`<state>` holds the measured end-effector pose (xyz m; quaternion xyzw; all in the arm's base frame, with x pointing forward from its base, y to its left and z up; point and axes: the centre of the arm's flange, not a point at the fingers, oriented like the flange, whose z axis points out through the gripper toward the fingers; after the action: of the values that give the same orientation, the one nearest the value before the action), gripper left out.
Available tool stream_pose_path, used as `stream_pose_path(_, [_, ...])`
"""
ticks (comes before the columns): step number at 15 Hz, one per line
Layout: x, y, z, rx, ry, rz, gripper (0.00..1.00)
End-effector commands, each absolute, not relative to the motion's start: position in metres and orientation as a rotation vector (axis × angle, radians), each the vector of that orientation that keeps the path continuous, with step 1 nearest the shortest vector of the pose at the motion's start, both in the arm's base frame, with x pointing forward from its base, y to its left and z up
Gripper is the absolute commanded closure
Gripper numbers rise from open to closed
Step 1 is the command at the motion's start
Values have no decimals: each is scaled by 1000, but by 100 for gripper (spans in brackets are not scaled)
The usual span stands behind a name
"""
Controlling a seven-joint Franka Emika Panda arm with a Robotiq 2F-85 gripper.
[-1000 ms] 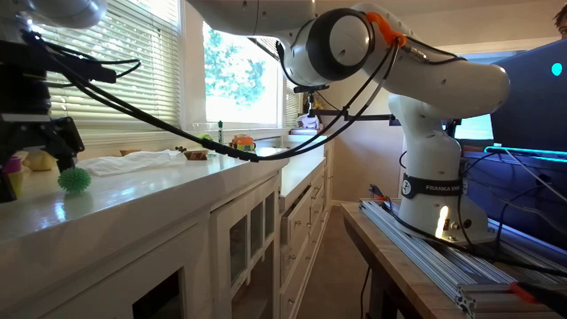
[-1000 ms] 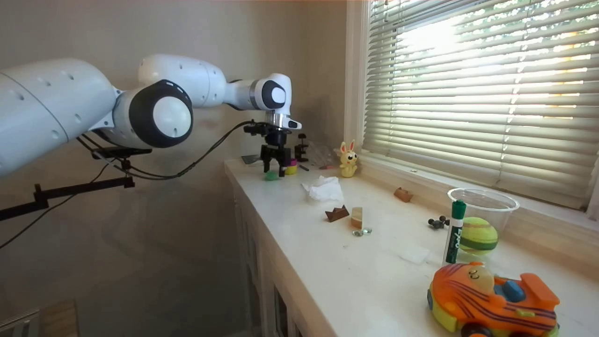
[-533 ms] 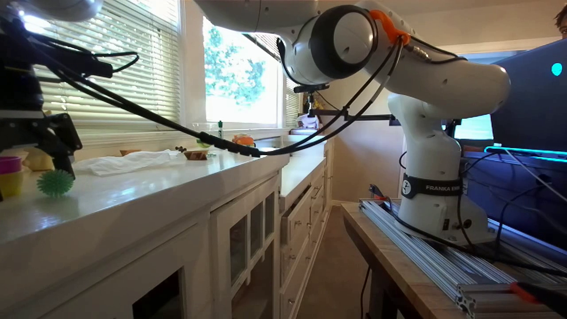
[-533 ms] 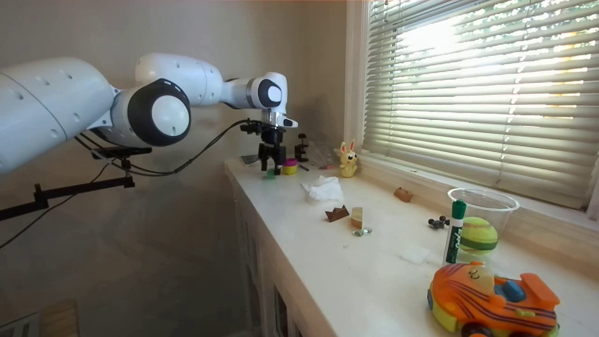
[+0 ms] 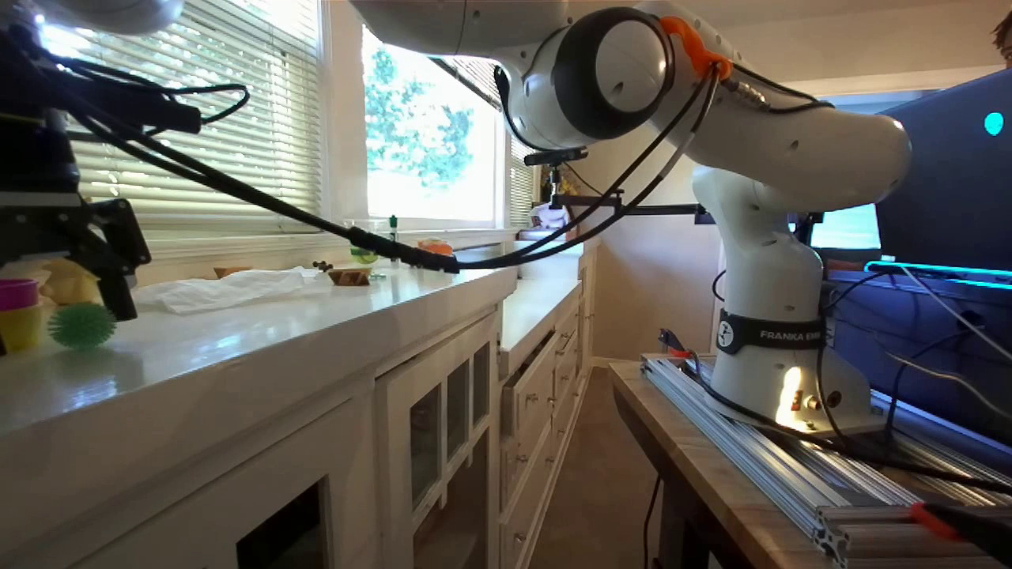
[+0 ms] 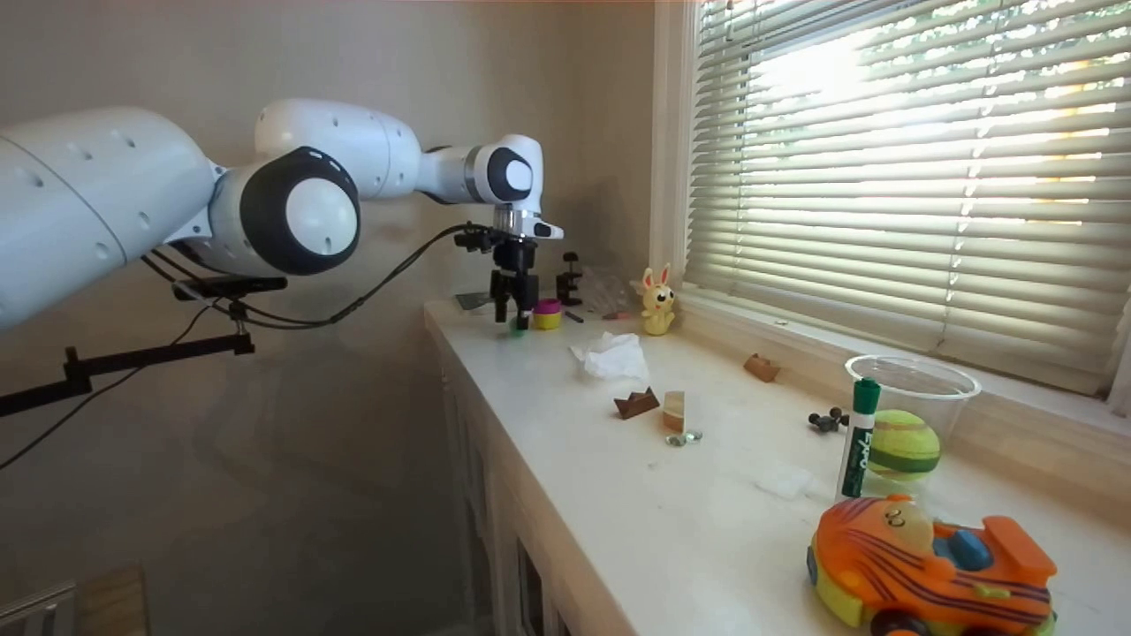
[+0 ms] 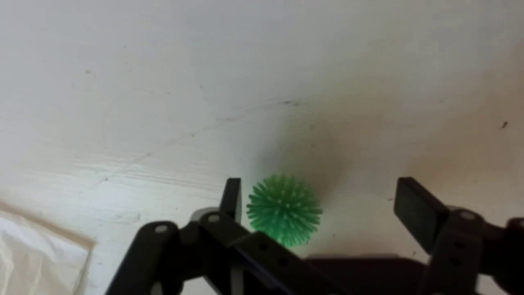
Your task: Stack the bowls, then place the green toy inside the pink bowl
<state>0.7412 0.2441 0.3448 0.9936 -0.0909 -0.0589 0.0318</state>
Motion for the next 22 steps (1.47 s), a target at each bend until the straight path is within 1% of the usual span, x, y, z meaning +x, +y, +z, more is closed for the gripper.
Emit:
stream_pose_path(1, [726,237,349,3043,-308,-174,0])
stream_pose_path(7, [730,230,348,3025,-317,-170,0])
stream_pose_path(8, [731,230,347,3024,-313,-167,17])
stream_pose_path(9, [731,229,347,3026,-312,-167,26])
stream_pose_path(12, [732,229,346,3023,-311,-167,50])
stream_pose_path(14, [732,229,346,3020,-310,-164,62])
stream_pose_path(17, [731,232,354,3024,-307,-134,84])
stream_pose_path(19, [729,235,364,3026,-290,-110,93])
stream_pose_path(20, [727,238,371,3021,-293,-99,94])
stream_pose_path(21, [725,240,378,3009,-302,-84,93])
stream_pose_path(22, [721,242,389,3008,-303,-57,93])
